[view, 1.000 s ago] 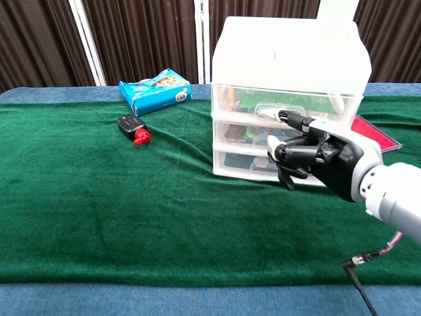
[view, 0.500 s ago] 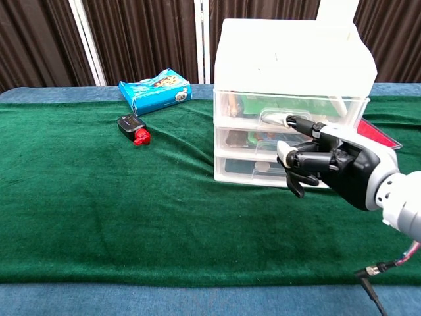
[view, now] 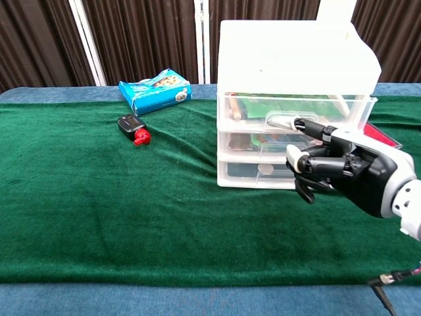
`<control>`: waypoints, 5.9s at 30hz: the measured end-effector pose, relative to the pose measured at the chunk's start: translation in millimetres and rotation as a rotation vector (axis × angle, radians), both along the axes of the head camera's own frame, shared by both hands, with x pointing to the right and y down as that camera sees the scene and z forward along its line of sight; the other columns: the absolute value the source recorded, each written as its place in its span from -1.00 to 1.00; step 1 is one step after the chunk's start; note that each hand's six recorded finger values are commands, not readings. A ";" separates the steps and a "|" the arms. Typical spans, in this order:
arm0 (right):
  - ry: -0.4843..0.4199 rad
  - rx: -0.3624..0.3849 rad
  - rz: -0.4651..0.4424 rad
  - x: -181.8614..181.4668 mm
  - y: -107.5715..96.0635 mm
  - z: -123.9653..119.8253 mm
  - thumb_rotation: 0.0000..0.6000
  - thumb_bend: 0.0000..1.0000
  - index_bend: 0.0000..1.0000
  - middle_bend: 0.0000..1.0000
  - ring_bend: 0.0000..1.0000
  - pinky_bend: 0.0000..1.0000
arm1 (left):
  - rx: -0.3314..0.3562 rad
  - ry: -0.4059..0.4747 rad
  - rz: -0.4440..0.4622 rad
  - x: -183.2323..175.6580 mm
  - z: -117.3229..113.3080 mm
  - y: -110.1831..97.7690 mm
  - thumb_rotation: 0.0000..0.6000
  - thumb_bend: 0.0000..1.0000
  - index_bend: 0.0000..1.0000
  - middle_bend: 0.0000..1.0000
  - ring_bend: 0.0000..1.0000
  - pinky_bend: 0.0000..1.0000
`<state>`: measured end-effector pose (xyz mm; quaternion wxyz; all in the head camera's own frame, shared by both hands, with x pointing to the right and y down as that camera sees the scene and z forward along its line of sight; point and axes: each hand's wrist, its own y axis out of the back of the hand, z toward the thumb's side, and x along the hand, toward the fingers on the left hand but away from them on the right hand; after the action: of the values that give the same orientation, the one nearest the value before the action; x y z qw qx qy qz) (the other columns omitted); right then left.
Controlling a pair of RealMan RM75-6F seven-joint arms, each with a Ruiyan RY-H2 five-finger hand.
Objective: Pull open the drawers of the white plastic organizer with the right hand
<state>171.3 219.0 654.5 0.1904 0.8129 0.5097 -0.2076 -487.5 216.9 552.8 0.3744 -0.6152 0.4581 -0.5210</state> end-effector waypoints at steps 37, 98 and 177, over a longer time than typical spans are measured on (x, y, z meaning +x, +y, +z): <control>0.173 0.125 0.065 36.0 18.9 -5.4 1.00 0.12 -0.91 0.76 0.79 0.52 | -0.004 -0.005 0.007 2.8 1.2 1.5 1.00 -0.84 -1.00 -1.00 -1.00 -1.00; 0.794 0.525 -0.149 68.2 1.9 -43.3 1.00 0.19 -0.42 0.79 0.80 0.52 | -0.009 0.002 0.028 9.1 0.8 4.0 1.00 -0.84 -1.00 -1.00 -1.00 -1.00; 0.862 0.533 -0.216 73.7 26.1 -68.8 1.00 0.23 -0.04 0.82 0.83 0.53 | -0.014 0.008 0.025 9.0 -1.0 4.4 1.00 -0.84 -1.00 -1.00 -1.00 -1.00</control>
<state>245.1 245.1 585.7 -0.2728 0.7219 0.4904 -0.4050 -478.4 221.3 551.8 0.3750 -0.6254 0.4483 -0.5171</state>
